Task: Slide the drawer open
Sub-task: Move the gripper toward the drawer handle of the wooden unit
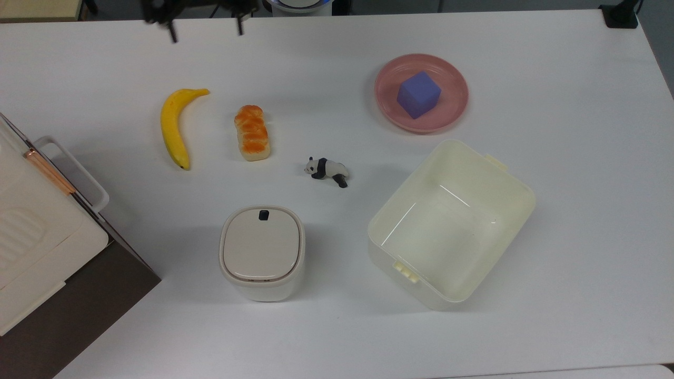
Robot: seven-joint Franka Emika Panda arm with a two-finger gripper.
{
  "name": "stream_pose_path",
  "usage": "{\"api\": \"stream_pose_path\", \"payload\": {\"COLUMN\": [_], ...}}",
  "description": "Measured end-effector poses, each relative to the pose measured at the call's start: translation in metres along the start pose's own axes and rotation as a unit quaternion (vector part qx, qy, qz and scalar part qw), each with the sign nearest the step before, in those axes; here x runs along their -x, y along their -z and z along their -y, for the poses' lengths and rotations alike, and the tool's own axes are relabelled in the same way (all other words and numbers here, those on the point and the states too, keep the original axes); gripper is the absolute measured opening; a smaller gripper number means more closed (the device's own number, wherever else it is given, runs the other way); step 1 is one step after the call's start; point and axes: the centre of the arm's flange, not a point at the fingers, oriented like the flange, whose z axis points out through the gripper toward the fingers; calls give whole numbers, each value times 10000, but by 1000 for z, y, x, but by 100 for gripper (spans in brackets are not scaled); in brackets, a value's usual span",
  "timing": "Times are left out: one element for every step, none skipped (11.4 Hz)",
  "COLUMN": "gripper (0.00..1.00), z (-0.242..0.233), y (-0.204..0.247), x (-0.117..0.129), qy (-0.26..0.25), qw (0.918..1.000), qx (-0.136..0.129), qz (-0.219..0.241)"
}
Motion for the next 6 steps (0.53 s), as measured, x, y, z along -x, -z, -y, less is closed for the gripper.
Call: {"api": "stream_pose_path", "payload": {"gripper": [100, 100, 100, 100, 100, 100], "z": [-14, -27, -39, -51, -64, -76], "y": [-11, -26, -42, -57, -70, -81], "x": [-7, -17, -27, -35, -40, -42], "qy": [205, 382, 567, 764, 950, 1159], "qw": [9996, 9985, 9966, 9943, 9917, 9885], "qx": [174, 362, 536, 674, 763, 866], "qz": [-69, -155, -251, -329, -405, -439]}}
